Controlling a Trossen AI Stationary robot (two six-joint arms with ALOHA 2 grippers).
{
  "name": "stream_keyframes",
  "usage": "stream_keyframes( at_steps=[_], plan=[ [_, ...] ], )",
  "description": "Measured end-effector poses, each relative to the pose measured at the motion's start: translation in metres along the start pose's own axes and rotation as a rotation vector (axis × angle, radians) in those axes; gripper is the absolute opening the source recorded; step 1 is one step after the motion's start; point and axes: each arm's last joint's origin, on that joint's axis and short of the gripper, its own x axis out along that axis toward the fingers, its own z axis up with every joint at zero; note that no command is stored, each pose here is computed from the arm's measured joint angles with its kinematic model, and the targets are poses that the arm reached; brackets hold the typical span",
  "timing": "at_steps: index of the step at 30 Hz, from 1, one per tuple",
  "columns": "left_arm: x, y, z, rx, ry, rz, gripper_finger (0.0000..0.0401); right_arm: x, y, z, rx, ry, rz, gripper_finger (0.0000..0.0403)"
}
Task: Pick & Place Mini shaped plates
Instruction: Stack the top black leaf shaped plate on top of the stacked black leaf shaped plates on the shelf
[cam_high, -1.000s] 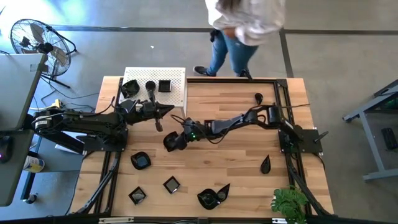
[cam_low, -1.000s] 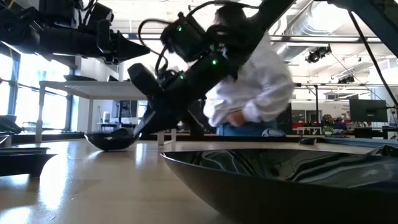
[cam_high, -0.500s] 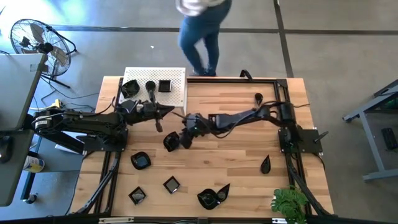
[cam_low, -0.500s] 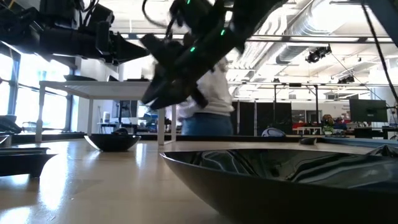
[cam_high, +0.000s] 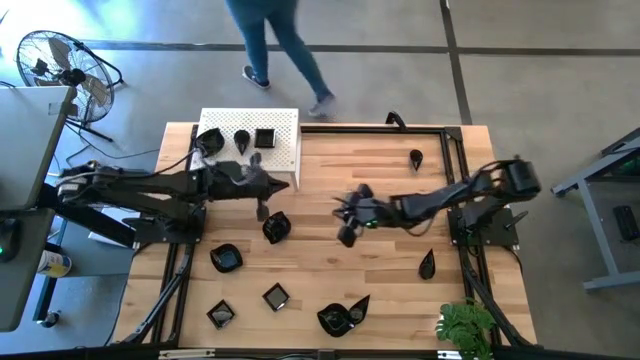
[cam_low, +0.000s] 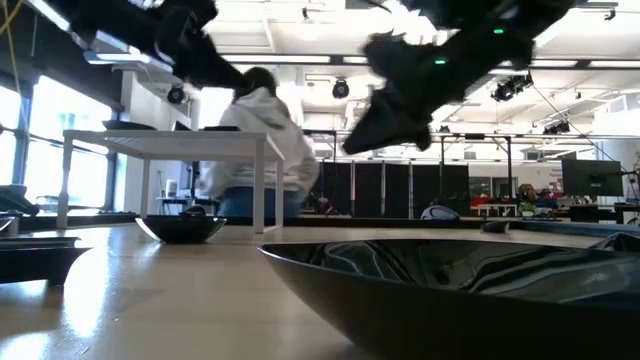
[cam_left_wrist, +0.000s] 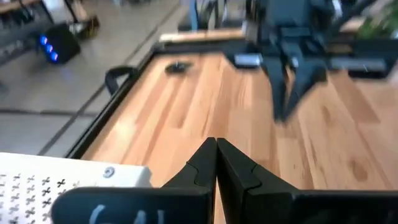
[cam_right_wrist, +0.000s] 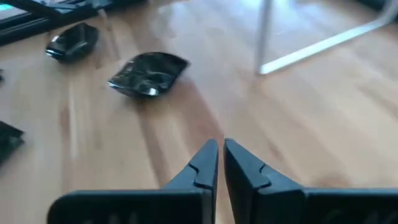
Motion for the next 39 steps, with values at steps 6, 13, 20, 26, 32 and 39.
stream_keyframes(
  at_steps=[6, 13, 20, 26, 32, 39],
  plan=[
    [0.001, -0.03, 0.03, -0.032, 0.256, -0.003, 0.0003, -0.04, -0.027, -0.009, -0.087, -0.065, -0.073, 0.0002],
    [0.012, -0.061, 0.025, -0.154, 0.64, 0.065, 0.0003, -0.072, -0.053, -0.024, -0.139, -0.125, -0.097, 0.0006],
    [0.036, -0.099, 0.016, -0.24, 0.854, 0.102, 0.0009, -0.087, -0.067, -0.049, -0.139, -0.16, -0.051, 0.0006],
    [0.058, -0.119, 0.014, -0.354, 0.953, 0.139, 0.0077, -0.098, -0.073, -0.056, -0.149, -0.185, -0.032, 0.0007],
    [0.075, -0.127, 0.007, -0.382, 0.96, 0.197, 0.0144, -0.104, -0.078, -0.064, -0.149, -0.198, -0.029, 0.0007],
    [0.091, -0.136, -0.015, -0.347, 1.029, 0.225, 0.0141, -0.107, -0.081, -0.068, -0.158, -0.214, -0.025, 0.0007]
  ],
)
